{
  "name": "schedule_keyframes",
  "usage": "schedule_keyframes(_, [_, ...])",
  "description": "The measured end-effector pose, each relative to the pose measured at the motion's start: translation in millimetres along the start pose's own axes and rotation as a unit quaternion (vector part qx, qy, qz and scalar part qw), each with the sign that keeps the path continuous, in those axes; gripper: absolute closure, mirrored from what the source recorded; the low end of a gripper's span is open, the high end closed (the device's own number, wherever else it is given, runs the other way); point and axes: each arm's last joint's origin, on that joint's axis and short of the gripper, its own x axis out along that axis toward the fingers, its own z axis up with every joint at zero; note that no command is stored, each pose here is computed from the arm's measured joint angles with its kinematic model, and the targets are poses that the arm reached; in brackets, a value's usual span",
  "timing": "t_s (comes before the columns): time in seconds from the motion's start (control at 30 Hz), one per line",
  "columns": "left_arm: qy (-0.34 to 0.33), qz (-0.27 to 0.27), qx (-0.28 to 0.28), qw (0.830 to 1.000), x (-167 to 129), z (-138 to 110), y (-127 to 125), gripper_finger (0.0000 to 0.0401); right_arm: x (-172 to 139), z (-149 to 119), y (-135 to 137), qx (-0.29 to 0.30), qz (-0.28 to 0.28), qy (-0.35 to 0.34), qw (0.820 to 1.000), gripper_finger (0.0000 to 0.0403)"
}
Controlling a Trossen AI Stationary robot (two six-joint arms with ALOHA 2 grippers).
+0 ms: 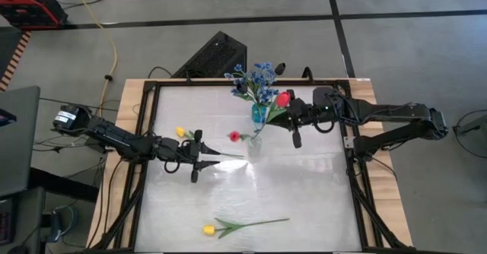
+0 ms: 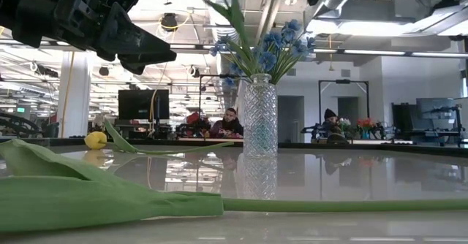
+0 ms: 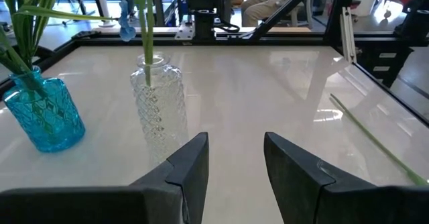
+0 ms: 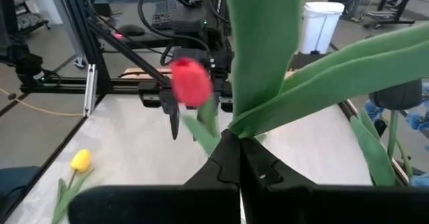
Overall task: Sort flowers into vase by color
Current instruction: Put the red flower into the transparent vase
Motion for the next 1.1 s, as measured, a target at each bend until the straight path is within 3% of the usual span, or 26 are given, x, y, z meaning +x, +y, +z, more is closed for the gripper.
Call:
schedule_keyframes(0.33, [0.002,0.000,0.004,1.000,0,0,0,0.0269,0,-1,0,0.005,0.002,0.008,1.000,0.0384])
schedule_keyframes(0.6, [0.002,0.000,0.004,1.000,0,0,0,0.0269,-8,17,6,0.001,0.013,0.003,1.000,0.0384])
schedule_keyframes(1.1, [0.000,0.000,0.002,1.000,0,0,0,0.0269,-5,12,13,-0.005,0.027,0.023,0.999,0.0384])
